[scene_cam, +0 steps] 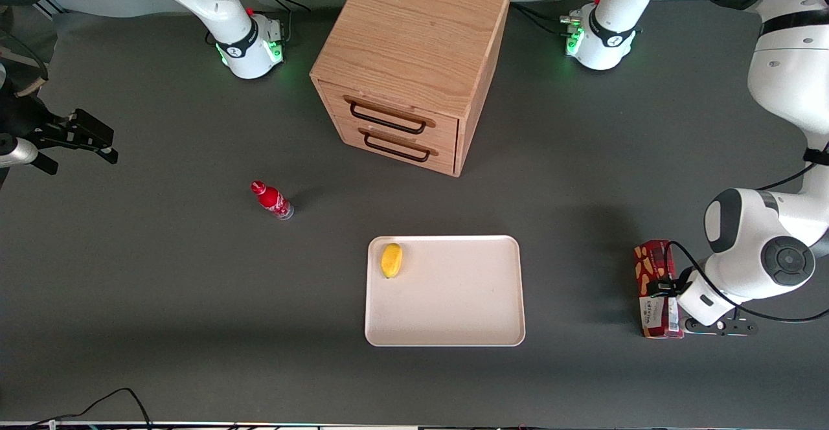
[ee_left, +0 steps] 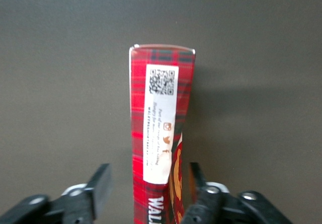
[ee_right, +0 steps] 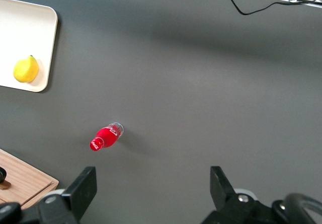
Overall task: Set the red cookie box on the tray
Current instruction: 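Close the left gripper on the cookie box and lift it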
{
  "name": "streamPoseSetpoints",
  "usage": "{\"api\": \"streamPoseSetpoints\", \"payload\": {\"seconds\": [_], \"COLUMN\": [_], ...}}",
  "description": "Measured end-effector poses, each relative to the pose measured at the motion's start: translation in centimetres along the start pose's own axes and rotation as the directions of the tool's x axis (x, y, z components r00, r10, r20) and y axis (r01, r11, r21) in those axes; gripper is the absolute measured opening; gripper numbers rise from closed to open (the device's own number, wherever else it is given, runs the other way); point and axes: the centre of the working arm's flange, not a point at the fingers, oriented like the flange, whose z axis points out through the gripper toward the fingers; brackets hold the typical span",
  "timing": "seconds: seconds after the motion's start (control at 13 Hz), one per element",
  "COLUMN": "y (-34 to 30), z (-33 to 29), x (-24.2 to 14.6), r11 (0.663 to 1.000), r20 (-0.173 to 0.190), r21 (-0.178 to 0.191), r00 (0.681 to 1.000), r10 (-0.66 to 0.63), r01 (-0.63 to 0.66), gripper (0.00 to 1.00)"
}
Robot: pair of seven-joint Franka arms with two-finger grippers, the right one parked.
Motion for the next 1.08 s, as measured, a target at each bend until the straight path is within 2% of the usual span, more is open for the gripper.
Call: {"api": "streamPoseSetpoints", "payload": {"seconds": [0.23, 0.31, 0.38, 0.54, 0.69, 0.77, 1.08], "y": [0.1, 0.1, 0.1, 0.0, 0.2, 0.8, 5.7], "z": [0.3, 0.2, 0.2, -0.8, -4.9, -8.4, -25.8], "x": [-0.2, -0.2, -0.1, 0.3, 0.9, 1.0, -2.4], "r11": [1.0, 1.0, 1.0, 1.0, 1.0, 1.0, 0.998], "r20": [0.007, 0.006, 0.004, -0.012, -0.031, -0.035, -0.035], "r21": [0.0, 0.0, 0.001, 0.003, 0.016, 0.019, -0.027], "r00": [1.0, 1.0, 1.0, 1.0, 1.0, 0.999, 0.998], "r10": [0.002, 0.002, 0.002, -0.001, -0.002, -0.004, -0.059], "r01": [-0.002, -0.002, -0.002, 0.001, 0.003, 0.004, 0.058], "gripper": [0.29, 0.19, 0.12, 0.12, 0.1, 0.1, 0.1]}}
